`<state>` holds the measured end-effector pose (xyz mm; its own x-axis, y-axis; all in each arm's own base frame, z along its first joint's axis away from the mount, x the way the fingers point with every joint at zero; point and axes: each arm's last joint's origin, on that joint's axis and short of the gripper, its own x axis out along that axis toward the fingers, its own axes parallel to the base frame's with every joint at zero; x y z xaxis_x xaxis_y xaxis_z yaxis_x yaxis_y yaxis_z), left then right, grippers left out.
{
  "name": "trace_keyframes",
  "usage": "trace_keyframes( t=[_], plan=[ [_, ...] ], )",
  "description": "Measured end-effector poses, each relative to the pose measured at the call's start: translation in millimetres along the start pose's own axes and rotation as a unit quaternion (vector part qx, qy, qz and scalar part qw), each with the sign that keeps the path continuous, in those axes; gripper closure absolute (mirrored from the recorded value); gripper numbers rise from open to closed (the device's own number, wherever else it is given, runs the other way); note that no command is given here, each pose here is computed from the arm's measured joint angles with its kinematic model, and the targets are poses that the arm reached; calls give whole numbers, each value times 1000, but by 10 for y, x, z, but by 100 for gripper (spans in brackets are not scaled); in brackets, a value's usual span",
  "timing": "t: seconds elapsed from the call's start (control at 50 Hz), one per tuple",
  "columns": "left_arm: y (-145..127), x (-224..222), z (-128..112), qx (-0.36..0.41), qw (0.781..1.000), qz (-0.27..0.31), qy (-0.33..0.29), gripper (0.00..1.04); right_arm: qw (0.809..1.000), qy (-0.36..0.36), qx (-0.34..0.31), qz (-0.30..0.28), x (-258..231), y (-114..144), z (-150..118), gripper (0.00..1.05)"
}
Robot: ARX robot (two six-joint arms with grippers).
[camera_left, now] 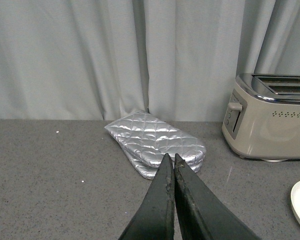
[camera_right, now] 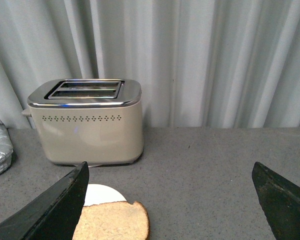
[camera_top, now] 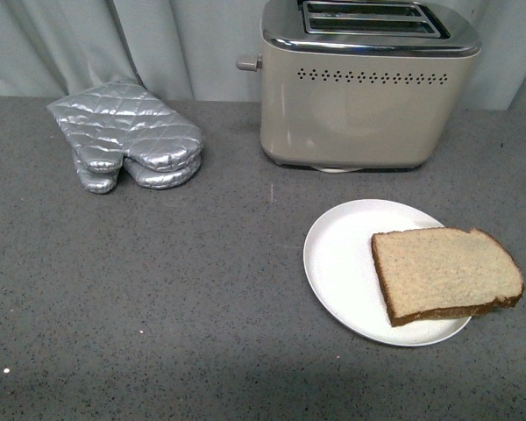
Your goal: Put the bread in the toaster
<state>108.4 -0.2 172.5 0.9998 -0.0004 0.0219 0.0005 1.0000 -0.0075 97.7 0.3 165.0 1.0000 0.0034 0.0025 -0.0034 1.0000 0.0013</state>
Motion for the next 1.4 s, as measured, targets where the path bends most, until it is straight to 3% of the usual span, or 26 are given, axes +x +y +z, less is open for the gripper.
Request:
trace_keyframes(
  t=[0.52,0.66,0.72,0.82,1.0,1.24,1.4],
  plan=[
    [0,-116,-27,0,1000,-1,3,100,1000,0,0,0,0,0,0,10],
    [0,-116,-28,0,1000,-1,3,76,1000,2,-4,-4,0,-2,-2,10],
    [0,-116,-27,0,1000,-1,3,65,998,41,-39,-32,9,-12,-23,10],
    [0,-116,-27,0,1000,-1,3,42,991,97,-86,-25,131,-37,-80,10],
    [0,-116,-27,0,1000,-1,3,5,986,163,-46,1,654,-201,10,10],
    [0,-117,-27,1,1000,-1,3,7,949,307,52,39,1321,-505,-267,10],
    [0,-117,-27,1,1000,-1,3,7,910,387,110,99,1639,-601,-520,10]
  ],
)
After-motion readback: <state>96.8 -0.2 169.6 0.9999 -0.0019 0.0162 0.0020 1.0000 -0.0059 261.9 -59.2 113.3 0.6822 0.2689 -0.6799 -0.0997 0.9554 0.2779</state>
